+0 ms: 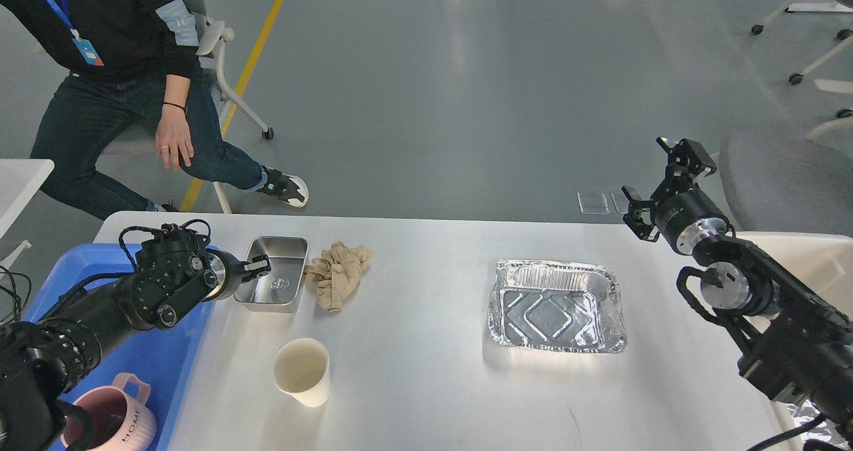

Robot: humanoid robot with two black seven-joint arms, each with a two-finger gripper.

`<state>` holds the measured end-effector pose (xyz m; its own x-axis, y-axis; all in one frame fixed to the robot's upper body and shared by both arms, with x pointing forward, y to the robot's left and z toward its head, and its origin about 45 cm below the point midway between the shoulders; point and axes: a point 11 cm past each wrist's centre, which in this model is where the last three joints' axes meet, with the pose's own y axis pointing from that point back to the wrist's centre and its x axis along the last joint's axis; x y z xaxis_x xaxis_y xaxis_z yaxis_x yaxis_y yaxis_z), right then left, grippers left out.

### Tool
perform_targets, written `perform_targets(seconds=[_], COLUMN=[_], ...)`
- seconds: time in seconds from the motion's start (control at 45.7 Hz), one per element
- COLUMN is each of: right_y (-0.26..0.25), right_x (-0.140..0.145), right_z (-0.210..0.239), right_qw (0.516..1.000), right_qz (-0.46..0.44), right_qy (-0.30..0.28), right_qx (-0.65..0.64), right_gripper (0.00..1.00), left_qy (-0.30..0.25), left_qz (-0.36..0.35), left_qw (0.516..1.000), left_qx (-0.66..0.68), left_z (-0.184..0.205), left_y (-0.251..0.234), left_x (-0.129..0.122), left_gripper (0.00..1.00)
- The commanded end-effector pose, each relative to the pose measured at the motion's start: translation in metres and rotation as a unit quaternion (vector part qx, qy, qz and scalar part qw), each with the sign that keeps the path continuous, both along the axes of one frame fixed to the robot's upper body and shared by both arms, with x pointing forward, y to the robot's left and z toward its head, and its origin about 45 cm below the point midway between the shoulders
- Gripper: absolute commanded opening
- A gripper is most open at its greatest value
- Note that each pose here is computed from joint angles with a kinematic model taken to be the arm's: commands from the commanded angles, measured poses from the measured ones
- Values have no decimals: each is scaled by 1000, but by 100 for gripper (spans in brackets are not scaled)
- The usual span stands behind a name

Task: Tidy desktop
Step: 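Reach the left gripper to the steel tray rim and grasp it, then lift the steel tray up and away with the left gripper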

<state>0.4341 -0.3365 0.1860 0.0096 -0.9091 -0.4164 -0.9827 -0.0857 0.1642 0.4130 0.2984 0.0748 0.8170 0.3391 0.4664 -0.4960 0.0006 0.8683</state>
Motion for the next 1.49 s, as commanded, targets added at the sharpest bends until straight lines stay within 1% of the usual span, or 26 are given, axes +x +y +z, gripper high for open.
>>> perform_targets(seconds=[0.0,0.044,0.11,0.175,0.241,0.329,0.394,0.854,0.964,1.029,1.117,1.27,1.358,1.467], right_y=[0,0,0,0,0,-1,-1,-1,-1,-2,-4,-6,-8,-13], right_x=[0,0,0,-1,0,-1,-1,-2,-2,-3,-4,-4,-3,-3], right_z=[0,0,0,-1,-1,-2,-2,-3,-3,-5,-5,-4,-2,0], right_qw=[1000,1000,1000,1000,1000,1000,1000,1000,1000,1000,1000,1000,1000,1000], right_qz=[0,0,0,0,0,-1,-1,-2,-2,-2,-3,-5,-6,-9], right_qy=[0,0,0,2,1,2,2,4,4,6,6,6,4,4], right_qx=[0,0,0,-1,0,0,0,0,0,0,-2,-5,-6,-11], right_gripper=[100,100,100,100,100,100,100,100,100,100,100,100,100,100], left_qy=[2,3,6,12,16,22,25,29,21,14,10,11,27,46], left_qz=[-1,-1,-2,-1,-1,-4,-4,-2,3,12,22,2,-13,-43], left_qw=[1000,1000,1000,1000,1000,1000,1000,1000,1000,1000,999,1000,999,998], left_qx=[2,2,3,8,9,8,5,-3,-4,-12,-28,-27,-13,2], left_z=[1,1,1,1,0,0,0,6,15,24,45,82,105,137], left_y=[1,0,1,2,1,-1,-2,7,11,15,28,43,57,78], left_x=[1,0,0,-1,-1,-2,-2,-1,5,11,19,28,25,11], left_gripper=[31,28,21,16,9,3,1,0,0,0,0,0,0,0])
